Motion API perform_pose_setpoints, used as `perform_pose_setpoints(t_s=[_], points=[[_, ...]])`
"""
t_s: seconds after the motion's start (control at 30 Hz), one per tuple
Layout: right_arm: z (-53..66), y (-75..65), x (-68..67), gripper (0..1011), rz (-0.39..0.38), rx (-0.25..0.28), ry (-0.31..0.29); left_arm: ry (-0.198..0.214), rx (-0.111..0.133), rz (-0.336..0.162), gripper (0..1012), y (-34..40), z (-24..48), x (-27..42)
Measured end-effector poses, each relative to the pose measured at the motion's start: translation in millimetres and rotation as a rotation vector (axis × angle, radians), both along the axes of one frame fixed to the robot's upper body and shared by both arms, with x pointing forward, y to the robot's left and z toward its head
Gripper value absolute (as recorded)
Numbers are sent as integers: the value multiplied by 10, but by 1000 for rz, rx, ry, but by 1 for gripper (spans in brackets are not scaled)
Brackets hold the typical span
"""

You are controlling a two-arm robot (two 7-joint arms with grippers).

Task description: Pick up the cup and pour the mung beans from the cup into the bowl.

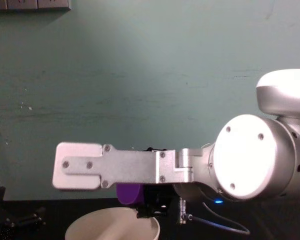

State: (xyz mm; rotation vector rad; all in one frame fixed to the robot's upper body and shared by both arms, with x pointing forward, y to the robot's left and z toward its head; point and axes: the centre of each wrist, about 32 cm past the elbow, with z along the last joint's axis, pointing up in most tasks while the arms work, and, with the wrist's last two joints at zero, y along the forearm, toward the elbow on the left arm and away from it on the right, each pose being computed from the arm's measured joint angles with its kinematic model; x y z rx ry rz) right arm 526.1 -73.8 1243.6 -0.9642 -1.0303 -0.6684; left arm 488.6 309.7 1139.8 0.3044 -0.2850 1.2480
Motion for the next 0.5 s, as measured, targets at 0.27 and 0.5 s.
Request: perform_pose_setpoints(t_s=[0.27, 0.5], points=[[-30, 86, -61, 724, 5, -85, -48, 0, 0, 0, 1000, 0, 0, 0], [-55, 141, -93, 724, 12, -147, -78, 0, 0, 0, 1000, 0, 0, 0]])
